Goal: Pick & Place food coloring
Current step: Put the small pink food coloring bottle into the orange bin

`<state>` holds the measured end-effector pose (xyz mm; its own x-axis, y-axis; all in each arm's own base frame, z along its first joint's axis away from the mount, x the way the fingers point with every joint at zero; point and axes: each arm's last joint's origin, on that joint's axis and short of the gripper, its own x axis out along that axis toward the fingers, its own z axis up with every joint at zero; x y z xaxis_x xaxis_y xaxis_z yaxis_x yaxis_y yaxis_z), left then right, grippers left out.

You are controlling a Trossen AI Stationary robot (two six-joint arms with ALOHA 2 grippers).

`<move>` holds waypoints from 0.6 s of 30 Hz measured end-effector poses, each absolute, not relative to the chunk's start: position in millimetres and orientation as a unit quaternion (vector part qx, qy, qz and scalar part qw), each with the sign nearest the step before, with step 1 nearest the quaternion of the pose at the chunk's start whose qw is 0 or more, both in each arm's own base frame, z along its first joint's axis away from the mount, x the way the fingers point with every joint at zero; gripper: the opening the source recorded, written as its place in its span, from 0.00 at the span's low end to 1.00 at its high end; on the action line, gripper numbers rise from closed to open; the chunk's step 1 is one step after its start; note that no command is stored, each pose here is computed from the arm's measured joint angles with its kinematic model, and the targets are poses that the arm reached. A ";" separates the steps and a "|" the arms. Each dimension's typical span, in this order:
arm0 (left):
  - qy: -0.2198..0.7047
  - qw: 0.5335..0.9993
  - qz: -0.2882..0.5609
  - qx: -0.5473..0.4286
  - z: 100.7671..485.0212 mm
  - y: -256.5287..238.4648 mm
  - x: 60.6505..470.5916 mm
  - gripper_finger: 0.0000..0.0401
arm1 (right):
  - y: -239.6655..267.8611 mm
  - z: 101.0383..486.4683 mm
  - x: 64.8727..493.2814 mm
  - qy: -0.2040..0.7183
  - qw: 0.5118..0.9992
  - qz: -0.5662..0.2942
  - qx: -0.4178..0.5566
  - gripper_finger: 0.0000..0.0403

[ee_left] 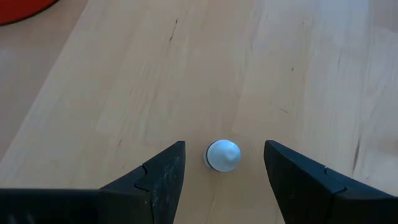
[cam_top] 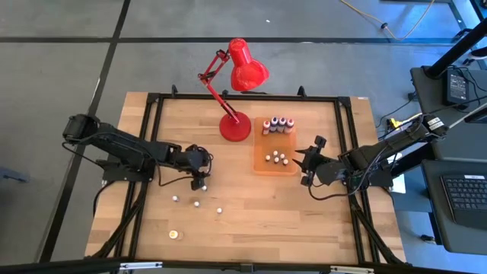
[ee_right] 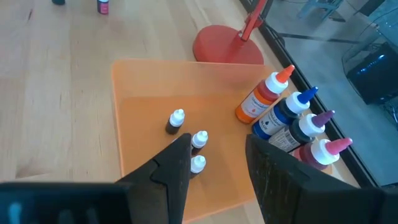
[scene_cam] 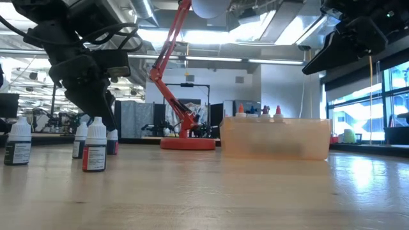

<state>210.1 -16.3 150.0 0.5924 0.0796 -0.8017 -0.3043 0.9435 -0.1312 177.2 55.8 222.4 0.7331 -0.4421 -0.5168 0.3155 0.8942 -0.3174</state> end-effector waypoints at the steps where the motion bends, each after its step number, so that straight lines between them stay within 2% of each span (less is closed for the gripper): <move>1: 0.438 0.883 0.109 -0.128 150.0 -16.3 210.1 0.53 | 55.8 222.5 177.2 0.302 0.925 -0.205 -0.104 0.38; 9: 0.441 0.884 0.104 -0.115 149.8 -16.1 209.8 0.52 | 55.9 222.6 177.2 0.302 0.925 -0.205 -0.104 0.38; 18: 0.439 0.887 0.112 -0.086 149.9 -15.1 209.8 0.44 | 55.9 222.7 177.3 0.303 0.925 -0.205 -0.105 0.38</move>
<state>209.8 -15.1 149.9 0.5901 0.1222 -0.7980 -0.2737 0.9602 -0.0553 177.3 55.9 222.7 0.7332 -0.4419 -0.5169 0.3151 0.8944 -0.3176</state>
